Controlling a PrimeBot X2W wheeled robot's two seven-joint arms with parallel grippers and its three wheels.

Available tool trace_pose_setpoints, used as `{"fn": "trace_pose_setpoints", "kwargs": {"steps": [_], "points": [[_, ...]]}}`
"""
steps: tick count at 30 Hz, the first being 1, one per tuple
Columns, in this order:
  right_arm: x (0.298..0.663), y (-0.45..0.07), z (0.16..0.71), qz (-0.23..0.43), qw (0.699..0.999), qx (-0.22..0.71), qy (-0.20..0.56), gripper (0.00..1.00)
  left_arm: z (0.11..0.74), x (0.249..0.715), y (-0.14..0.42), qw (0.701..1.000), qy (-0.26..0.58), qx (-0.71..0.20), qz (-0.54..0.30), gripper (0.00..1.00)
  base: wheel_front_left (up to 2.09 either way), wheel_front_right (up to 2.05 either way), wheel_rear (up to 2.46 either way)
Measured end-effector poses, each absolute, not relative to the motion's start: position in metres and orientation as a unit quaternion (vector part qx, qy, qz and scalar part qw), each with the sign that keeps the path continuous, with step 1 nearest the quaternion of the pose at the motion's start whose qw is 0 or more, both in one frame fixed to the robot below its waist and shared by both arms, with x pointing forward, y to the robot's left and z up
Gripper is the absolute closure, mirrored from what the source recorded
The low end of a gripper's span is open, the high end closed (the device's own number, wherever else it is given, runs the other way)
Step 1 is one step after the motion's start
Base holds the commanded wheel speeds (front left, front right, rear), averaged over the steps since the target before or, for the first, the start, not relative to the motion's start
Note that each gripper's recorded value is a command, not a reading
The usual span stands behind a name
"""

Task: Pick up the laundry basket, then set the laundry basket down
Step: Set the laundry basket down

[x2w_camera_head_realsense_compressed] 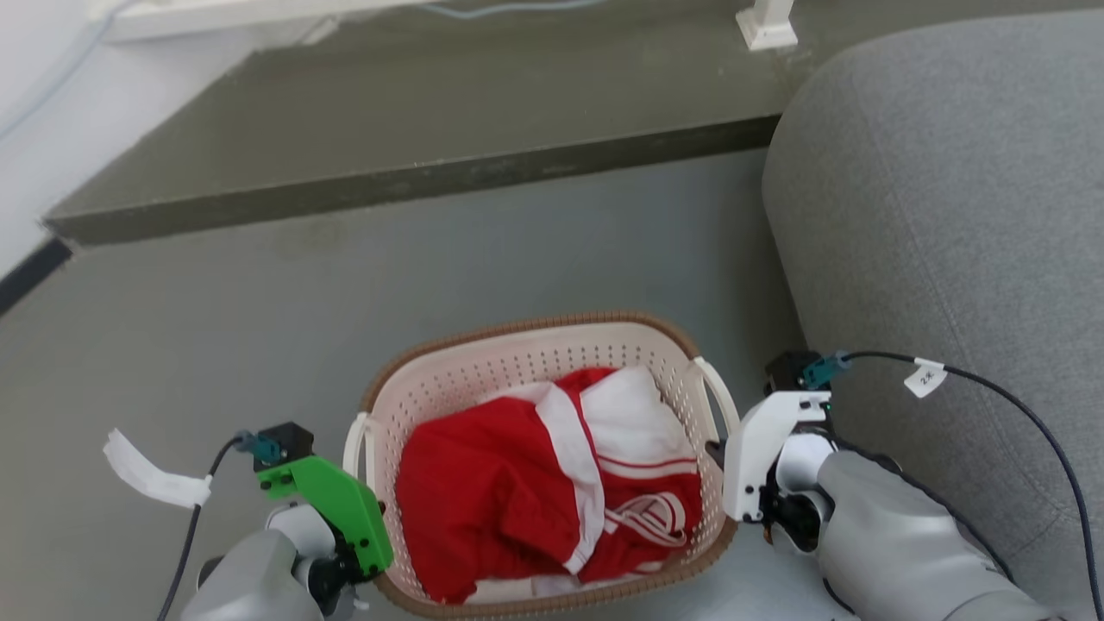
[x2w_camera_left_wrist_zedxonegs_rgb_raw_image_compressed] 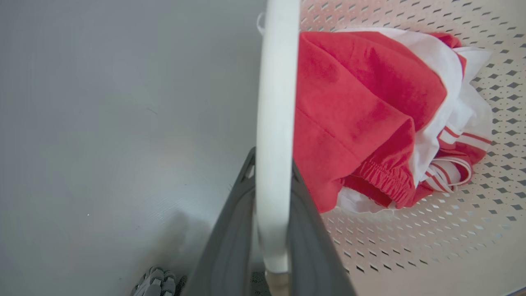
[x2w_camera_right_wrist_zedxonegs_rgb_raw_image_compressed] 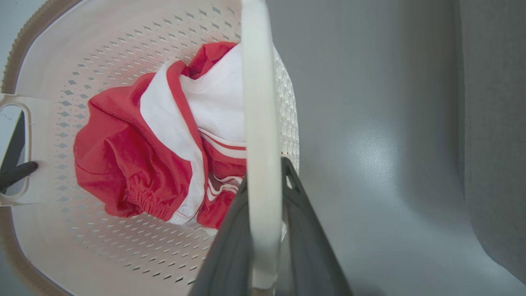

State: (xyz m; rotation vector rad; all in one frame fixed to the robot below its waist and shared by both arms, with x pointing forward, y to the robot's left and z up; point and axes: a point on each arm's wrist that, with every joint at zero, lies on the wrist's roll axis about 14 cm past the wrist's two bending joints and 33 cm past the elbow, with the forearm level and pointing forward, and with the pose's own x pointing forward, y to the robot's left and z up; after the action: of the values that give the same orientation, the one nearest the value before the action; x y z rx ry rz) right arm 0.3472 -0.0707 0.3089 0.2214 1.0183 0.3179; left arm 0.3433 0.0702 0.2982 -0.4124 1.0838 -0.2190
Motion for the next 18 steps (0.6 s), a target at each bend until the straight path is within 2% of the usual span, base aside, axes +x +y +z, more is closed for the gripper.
{"fn": "trace_pose_setpoints", "kwargs": {"steps": [18], "points": [[0.408, -0.075, 0.286, 0.133, 0.875, 0.097, 0.455, 1.0, 0.272, 0.406, 0.07, 0.851, 0.484, -0.18, -0.098, 1.0, 0.0, 0.0, 0.0]]}}
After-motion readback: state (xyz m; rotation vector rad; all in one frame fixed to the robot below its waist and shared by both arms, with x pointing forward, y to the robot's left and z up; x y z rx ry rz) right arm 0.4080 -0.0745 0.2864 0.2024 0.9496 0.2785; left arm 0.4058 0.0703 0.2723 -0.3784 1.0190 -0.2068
